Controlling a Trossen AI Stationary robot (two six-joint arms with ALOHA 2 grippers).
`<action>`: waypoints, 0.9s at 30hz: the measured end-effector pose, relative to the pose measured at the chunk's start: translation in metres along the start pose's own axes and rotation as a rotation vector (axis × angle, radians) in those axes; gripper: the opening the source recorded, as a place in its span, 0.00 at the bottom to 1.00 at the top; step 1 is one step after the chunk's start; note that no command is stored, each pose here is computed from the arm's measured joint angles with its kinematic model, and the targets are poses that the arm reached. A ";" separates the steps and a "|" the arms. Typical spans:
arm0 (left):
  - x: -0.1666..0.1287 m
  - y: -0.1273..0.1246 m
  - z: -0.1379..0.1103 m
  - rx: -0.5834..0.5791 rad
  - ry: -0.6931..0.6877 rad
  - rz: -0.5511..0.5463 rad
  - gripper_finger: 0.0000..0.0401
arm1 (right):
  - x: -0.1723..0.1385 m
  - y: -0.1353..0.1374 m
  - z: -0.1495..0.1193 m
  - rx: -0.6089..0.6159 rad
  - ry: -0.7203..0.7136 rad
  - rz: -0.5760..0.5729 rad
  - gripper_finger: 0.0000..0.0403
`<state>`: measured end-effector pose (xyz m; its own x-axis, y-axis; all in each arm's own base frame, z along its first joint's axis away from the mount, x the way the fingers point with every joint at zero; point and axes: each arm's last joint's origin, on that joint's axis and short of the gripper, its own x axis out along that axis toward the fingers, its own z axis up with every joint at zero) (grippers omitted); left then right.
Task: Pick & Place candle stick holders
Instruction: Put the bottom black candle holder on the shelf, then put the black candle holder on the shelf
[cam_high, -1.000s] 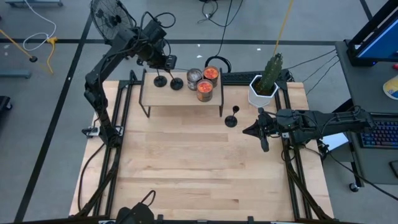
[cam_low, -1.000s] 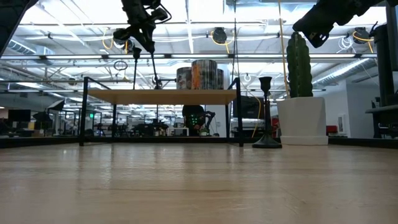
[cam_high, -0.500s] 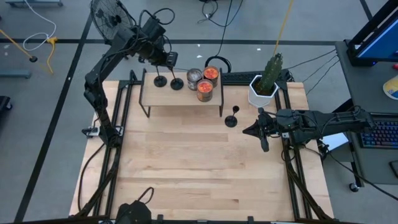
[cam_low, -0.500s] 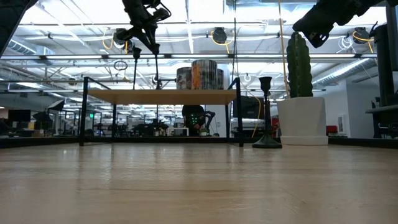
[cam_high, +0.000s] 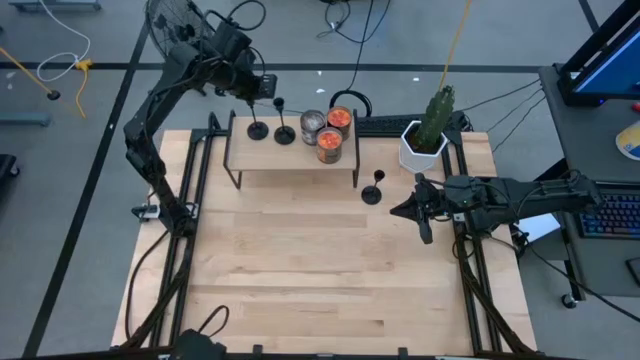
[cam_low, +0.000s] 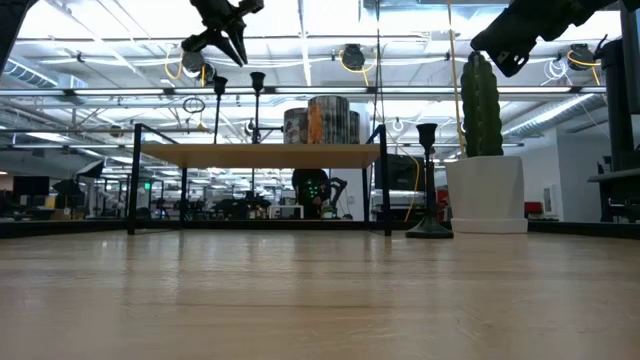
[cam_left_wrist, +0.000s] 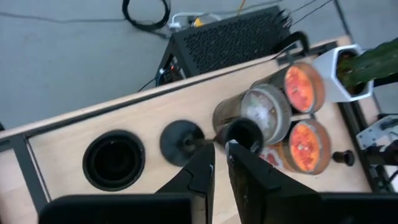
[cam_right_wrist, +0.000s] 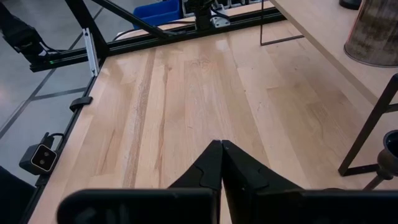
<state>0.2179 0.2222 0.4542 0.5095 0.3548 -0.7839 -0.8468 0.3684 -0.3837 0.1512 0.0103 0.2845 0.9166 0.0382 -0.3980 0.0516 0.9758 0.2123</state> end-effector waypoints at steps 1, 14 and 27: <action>-0.003 0.000 0.000 0.002 -0.013 -0.008 0.12 | 0.000 0.000 0.000 0.000 0.000 0.000 0.01; -0.052 -0.009 -0.020 0.079 -0.110 -0.105 0.12 | 0.000 0.000 0.000 -0.004 0.000 0.000 0.01; -0.104 0.006 -0.057 0.150 -0.081 -0.059 0.12 | 0.005 0.002 0.013 0.006 -0.134 -0.023 0.01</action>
<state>0.1507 0.1384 0.5052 0.5737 0.3948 -0.7177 -0.7858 0.5126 -0.3461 0.1610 0.0094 0.2947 0.9599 -0.0139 -0.2801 0.0753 0.9749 0.2097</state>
